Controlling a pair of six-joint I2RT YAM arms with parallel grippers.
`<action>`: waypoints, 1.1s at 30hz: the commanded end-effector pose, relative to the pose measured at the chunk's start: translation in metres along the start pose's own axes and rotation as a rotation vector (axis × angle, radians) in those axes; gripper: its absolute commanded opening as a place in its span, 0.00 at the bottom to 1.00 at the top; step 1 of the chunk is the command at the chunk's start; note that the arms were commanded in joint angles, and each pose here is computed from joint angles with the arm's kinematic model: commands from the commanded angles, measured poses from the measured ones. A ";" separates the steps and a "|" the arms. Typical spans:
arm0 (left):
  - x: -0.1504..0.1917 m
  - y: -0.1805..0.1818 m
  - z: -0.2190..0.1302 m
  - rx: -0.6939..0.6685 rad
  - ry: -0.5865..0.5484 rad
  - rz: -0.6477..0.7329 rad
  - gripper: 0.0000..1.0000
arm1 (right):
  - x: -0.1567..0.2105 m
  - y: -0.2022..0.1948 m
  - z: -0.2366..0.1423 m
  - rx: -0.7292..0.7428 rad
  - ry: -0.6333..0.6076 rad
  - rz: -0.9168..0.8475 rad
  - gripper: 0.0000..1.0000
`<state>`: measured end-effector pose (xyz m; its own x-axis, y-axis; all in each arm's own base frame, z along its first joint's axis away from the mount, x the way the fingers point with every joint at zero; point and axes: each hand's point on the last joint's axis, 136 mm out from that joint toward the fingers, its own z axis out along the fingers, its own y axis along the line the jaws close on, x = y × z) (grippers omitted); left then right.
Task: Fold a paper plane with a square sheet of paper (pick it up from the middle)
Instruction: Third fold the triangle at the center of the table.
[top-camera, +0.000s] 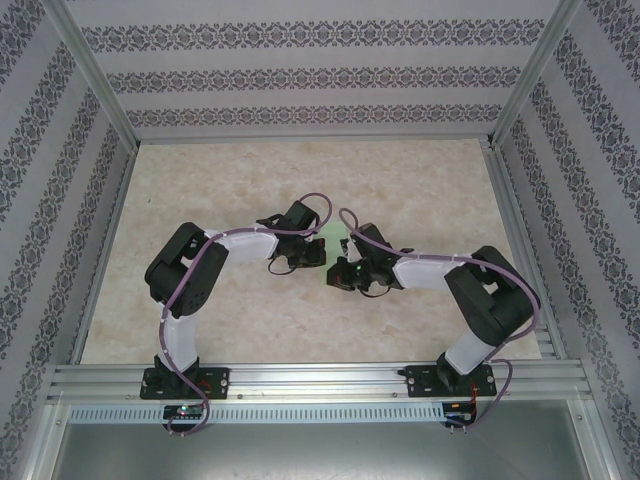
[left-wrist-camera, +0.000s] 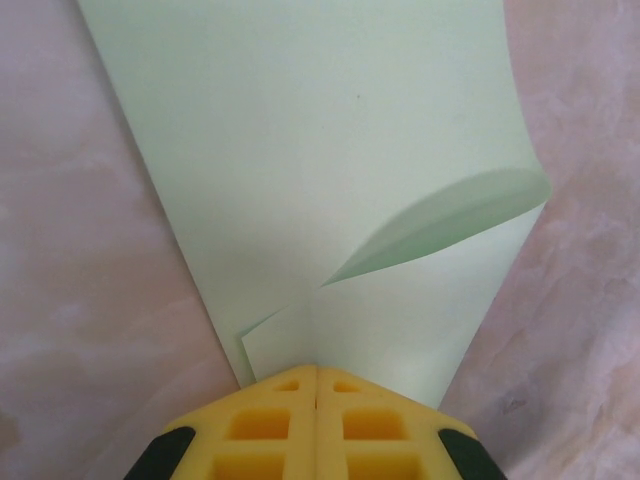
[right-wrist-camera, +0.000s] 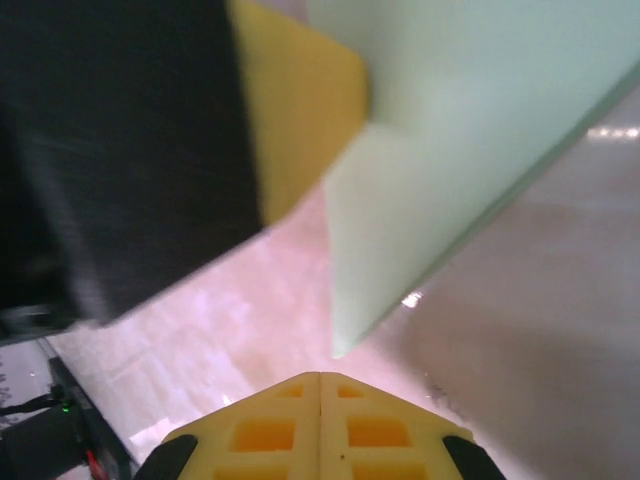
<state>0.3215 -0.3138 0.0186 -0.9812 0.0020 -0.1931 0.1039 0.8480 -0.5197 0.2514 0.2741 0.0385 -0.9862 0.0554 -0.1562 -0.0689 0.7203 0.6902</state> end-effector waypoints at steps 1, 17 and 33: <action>0.028 0.041 0.008 -0.156 0.078 -0.044 0.00 | -0.028 0.001 -0.012 0.020 -0.077 -0.014 0.00; 0.027 0.041 0.006 -0.165 0.080 -0.040 0.00 | -0.040 -0.026 0.019 0.070 -0.019 0.074 0.00; 0.027 0.042 0.005 -0.173 0.084 -0.034 0.00 | -0.068 -0.037 0.009 0.105 -0.070 0.108 0.00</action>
<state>0.3216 -0.3130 0.0186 -0.9815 0.0015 -0.1916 0.1017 0.8513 -0.5147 0.3176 0.2514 0.0276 -0.9727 0.1845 -0.1405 0.0487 0.7549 0.6540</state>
